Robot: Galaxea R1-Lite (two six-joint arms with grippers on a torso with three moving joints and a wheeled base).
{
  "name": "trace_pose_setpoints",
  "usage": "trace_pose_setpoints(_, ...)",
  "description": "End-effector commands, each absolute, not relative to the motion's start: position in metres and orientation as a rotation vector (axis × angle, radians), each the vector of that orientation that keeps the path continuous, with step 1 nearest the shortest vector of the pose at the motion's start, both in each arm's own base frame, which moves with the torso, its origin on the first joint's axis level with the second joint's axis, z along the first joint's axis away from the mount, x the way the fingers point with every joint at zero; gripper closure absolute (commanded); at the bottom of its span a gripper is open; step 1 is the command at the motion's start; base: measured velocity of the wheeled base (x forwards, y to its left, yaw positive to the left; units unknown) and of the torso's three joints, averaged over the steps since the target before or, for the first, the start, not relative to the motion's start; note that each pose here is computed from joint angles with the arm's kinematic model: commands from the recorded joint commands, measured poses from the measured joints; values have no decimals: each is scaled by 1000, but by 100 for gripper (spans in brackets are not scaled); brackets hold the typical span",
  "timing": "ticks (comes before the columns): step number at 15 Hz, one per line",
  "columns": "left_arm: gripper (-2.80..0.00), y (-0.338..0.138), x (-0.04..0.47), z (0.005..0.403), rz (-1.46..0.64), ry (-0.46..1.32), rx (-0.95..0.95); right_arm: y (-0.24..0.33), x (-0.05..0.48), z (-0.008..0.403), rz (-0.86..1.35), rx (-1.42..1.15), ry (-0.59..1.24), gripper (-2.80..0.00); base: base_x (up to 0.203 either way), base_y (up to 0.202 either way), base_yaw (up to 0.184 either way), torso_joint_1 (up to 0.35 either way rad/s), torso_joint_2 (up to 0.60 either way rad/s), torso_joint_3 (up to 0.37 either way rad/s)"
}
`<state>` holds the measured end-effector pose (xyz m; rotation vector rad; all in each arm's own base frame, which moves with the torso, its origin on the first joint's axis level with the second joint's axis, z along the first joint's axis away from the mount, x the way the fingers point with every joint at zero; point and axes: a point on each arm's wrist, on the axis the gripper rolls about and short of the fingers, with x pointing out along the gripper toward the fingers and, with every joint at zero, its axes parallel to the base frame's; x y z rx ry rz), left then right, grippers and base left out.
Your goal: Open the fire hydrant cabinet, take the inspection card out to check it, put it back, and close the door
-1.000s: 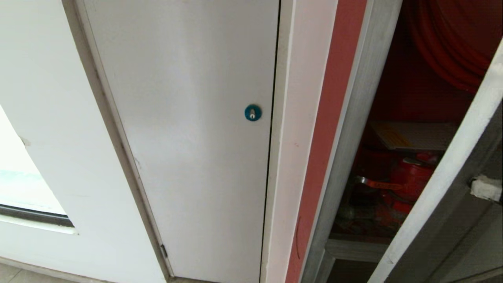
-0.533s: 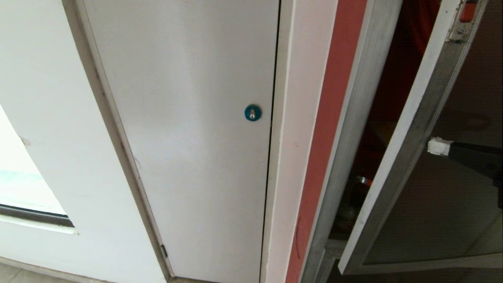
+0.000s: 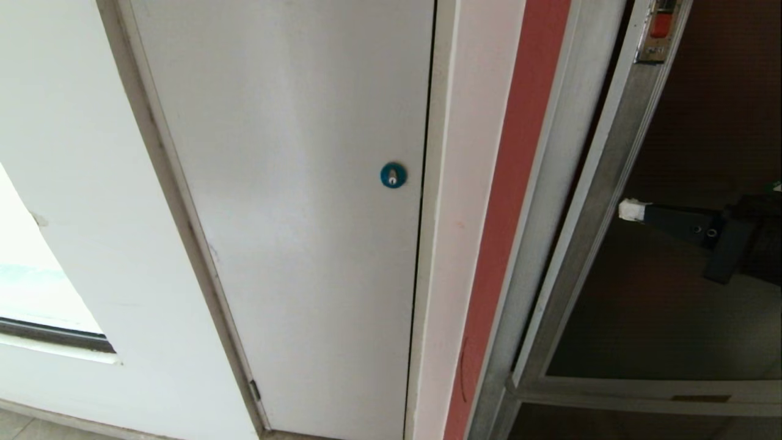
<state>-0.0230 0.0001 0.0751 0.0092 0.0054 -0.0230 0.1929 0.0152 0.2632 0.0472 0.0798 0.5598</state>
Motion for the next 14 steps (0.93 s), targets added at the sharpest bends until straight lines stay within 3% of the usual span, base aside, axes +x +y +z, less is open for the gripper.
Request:
trace_pose_setpoints(1, 0, 0, -23, 75, -23, 6, 9, 15, 205, 260, 551, 53, 102, 0, 0, 0, 0, 0, 0, 0)
trace_pose_setpoints(14, 0, 0, -23, 75, -23, 6, 9, 14, 229, 257, 456, 52, 130, 0, 0, 0, 0, 0, 0, 0)
